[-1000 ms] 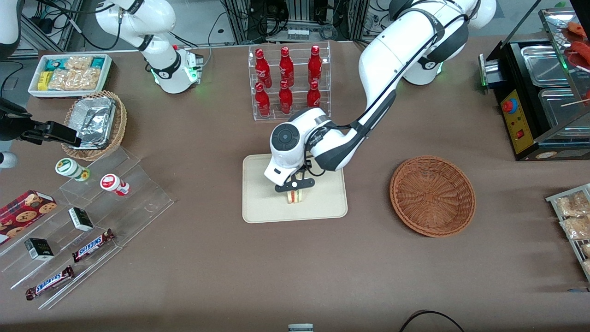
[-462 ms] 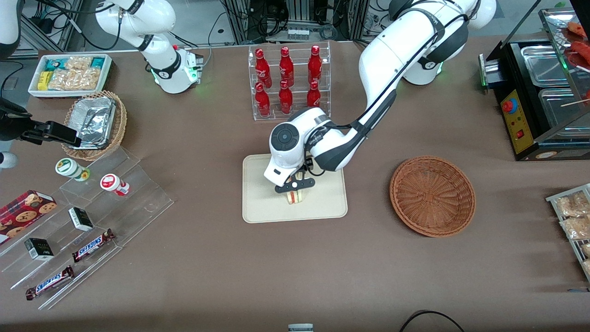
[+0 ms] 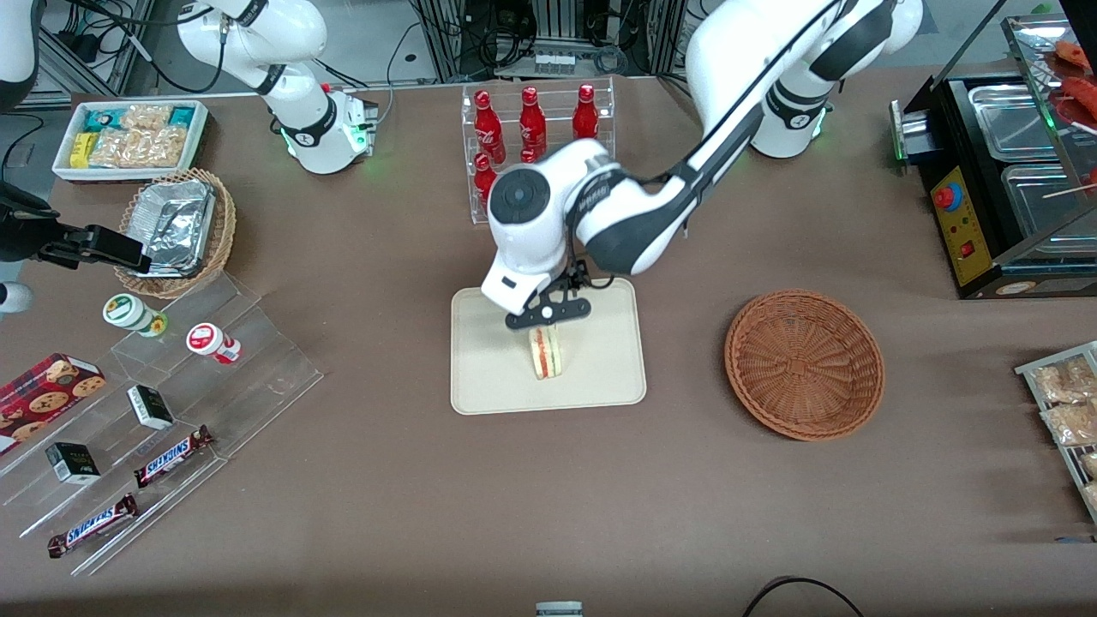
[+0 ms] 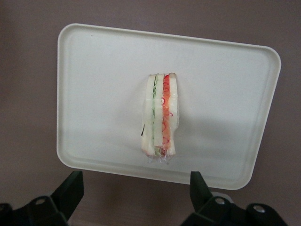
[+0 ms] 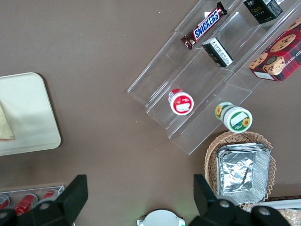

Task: Place sandwich from basket to tray

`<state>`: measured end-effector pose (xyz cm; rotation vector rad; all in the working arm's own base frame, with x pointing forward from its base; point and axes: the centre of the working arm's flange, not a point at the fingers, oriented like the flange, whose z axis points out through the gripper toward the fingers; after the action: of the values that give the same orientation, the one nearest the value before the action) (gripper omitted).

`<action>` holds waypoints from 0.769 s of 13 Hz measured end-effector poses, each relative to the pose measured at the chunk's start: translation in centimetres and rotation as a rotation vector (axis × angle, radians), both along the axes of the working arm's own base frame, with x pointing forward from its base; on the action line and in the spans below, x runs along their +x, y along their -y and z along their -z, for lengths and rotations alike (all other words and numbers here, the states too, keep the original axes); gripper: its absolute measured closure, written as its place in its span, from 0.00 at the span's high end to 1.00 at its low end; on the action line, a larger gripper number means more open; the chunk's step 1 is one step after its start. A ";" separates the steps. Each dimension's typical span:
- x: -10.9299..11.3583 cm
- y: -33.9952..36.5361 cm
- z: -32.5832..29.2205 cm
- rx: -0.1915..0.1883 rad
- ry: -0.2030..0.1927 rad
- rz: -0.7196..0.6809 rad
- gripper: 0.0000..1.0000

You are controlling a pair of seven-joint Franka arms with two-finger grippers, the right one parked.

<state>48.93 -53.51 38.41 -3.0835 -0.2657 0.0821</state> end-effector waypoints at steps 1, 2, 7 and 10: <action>-0.2 -0.3 -1.5 -0.004 -0.005 0.026 1.00; -0.2 -1.0 -2.7 -0.007 -0.015 0.059 1.00; 4.6 -9.7 -6.5 0.044 -0.077 0.007 1.00; 7.5 -18.2 -9.1 0.017 -0.125 0.068 1.00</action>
<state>56.48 -35.32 47.54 -3.0513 -0.1548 0.2677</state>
